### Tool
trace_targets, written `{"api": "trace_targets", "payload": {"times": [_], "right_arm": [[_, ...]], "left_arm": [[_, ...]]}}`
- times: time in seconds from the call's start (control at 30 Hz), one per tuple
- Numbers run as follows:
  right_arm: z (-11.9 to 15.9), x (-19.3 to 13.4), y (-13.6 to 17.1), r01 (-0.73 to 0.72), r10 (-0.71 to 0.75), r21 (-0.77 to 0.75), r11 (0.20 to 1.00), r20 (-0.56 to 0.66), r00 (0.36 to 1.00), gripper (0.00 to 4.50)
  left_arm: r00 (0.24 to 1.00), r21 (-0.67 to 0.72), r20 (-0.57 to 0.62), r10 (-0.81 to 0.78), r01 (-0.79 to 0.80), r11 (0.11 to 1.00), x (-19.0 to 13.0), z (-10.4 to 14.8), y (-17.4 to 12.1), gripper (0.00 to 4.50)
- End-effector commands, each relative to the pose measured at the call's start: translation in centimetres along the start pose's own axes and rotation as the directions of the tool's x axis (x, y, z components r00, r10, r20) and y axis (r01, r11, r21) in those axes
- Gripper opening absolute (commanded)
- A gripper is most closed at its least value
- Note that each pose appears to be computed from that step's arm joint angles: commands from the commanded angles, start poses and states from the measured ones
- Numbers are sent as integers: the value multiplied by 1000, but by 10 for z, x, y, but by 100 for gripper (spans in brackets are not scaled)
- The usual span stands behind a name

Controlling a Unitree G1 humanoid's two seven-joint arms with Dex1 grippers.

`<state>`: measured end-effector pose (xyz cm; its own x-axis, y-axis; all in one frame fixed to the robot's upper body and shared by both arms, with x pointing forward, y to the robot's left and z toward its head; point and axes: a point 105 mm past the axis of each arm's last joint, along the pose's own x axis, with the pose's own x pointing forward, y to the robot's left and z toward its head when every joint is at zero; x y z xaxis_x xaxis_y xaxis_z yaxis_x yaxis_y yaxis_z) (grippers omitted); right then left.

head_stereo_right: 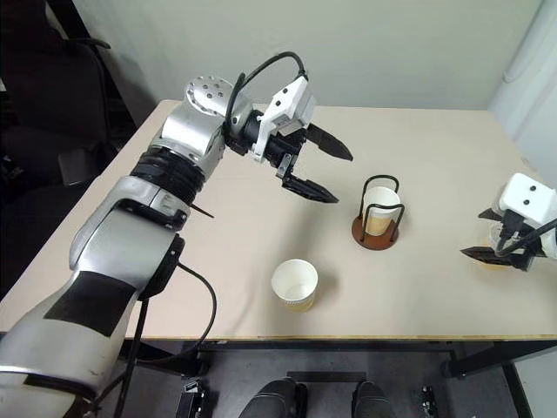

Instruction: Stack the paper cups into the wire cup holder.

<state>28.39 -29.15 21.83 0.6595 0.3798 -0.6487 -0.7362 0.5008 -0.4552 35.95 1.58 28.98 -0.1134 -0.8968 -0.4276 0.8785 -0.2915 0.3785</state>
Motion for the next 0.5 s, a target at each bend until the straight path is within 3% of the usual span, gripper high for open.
{"api": "trace_targets", "payload": {"times": [0.03, 0.17, 0.5], "right_arm": [[-5, -7, -7, 25, -26, -46, 999, -42, 999, 399], [-24, -10, -14, 38, -52, -103, 994, -134, 990, 399], [-46, -1, -23, 15, -57, -178, 984, -230, 971, 399]], "left_arm": [[998, 44, 33, -50, 49, 998, -1, 16, -5, 448], [998, 62, 13, -66, 65, 996, 1, 13, -7, 448], [997, 72, 19, -74, 72, 995, 1, 15, -8, 448]]}}
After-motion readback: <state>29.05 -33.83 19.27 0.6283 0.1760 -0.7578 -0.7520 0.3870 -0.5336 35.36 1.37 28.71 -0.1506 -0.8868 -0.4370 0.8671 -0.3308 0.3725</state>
